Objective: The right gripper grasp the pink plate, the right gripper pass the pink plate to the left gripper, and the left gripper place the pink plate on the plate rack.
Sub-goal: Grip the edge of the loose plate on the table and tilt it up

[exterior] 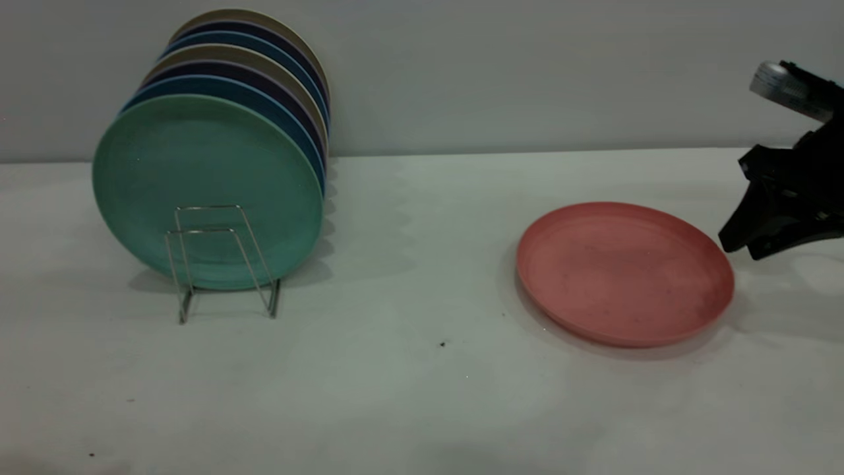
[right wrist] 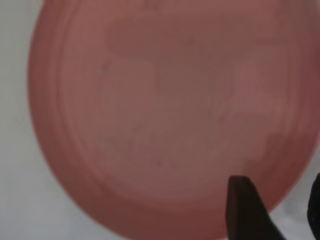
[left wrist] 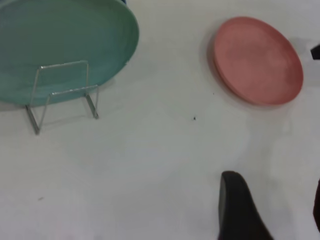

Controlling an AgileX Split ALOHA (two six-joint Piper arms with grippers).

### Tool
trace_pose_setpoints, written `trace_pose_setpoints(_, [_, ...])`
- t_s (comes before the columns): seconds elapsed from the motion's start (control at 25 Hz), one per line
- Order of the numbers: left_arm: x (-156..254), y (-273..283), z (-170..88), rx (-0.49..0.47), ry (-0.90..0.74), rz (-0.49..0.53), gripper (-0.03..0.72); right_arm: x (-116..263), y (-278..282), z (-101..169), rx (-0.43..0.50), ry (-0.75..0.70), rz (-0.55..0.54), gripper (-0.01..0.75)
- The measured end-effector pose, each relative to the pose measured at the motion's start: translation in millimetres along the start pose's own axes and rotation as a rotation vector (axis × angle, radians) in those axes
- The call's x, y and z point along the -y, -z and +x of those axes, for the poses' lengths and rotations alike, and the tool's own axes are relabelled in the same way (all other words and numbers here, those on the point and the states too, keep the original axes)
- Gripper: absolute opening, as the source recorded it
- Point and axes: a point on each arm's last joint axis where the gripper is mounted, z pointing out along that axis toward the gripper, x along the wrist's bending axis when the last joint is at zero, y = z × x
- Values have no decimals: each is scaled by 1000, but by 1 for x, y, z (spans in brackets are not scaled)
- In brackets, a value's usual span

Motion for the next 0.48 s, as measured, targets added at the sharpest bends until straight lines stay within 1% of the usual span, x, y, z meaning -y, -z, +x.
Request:
trace_pose_setpoints(0.16, [1, 0, -1, 7, 0, 13, 402, -6, -10, -9, 11, -16, -16, 321])
trace_pose_setpoints(0.48, [1, 0, -1, 9, 0, 16, 402, -8, -35, -21, 1, -75, -19, 311])
